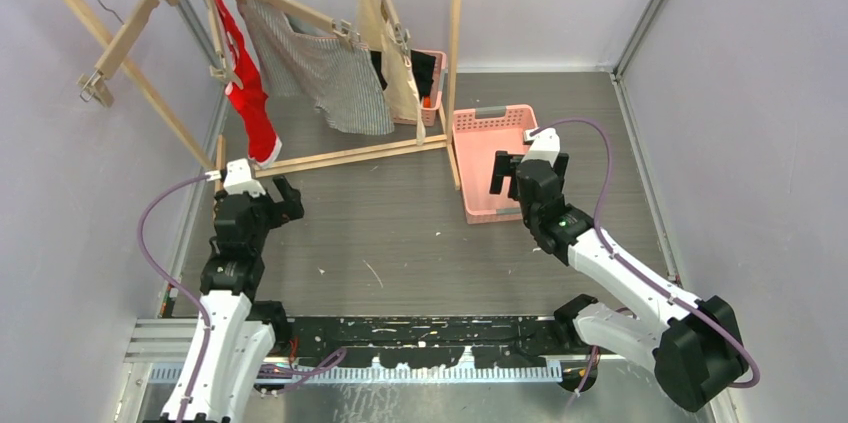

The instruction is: Remove the underwear clipped to the hanger

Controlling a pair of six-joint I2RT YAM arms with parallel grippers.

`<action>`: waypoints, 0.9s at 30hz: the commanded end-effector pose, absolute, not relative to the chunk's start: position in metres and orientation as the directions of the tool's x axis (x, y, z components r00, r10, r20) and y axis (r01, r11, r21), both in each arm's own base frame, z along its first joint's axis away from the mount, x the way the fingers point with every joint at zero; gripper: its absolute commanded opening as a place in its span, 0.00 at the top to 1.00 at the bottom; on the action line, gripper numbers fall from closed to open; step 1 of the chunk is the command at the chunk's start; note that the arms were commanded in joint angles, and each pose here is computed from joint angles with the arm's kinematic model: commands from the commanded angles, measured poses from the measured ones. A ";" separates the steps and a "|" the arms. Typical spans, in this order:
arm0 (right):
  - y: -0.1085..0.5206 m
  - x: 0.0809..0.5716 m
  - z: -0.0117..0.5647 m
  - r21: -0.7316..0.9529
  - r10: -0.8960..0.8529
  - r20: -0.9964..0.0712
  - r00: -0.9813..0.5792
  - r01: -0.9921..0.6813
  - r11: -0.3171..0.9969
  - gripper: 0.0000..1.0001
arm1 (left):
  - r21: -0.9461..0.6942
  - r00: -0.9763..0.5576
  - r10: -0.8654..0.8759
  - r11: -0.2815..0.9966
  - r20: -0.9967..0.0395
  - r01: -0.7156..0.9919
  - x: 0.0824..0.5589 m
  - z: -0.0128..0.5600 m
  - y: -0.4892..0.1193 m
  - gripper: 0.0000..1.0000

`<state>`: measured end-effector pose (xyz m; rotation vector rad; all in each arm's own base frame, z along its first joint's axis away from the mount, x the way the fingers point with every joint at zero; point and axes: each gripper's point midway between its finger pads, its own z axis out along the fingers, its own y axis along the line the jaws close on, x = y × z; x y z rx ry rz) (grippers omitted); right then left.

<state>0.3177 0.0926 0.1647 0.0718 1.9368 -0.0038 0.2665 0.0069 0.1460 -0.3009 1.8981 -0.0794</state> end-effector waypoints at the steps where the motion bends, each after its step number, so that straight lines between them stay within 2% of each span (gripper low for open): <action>1: 0.100 0.325 0.185 0.085 0.094 -0.948 -0.304 0.044 0.995 0.00 | -0.227 -0.236 -0.220 0.974 -0.946 0.002 0.273 0.199 -0.022 0.02; 12: 0.101 0.323 0.189 0.098 0.102 -0.952 -0.289 0.030 0.995 0.00 | -0.254 -0.231 -0.186 0.916 -0.955 0.311 0.264 0.260 -0.101 0.02; 19: 0.101 0.322 0.195 0.099 0.101 -0.956 -0.277 0.022 0.995 0.00 | -0.243 -0.183 -0.185 0.893 -0.966 0.380 0.246 0.310 -0.125 0.02; 27: 0.099 0.320 0.205 0.109 0.110 -0.963 -0.244 0.018 0.994 0.00 | -0.218 -0.204 -0.118 0.776 -0.972 0.592 0.229 0.375 -0.162 0.02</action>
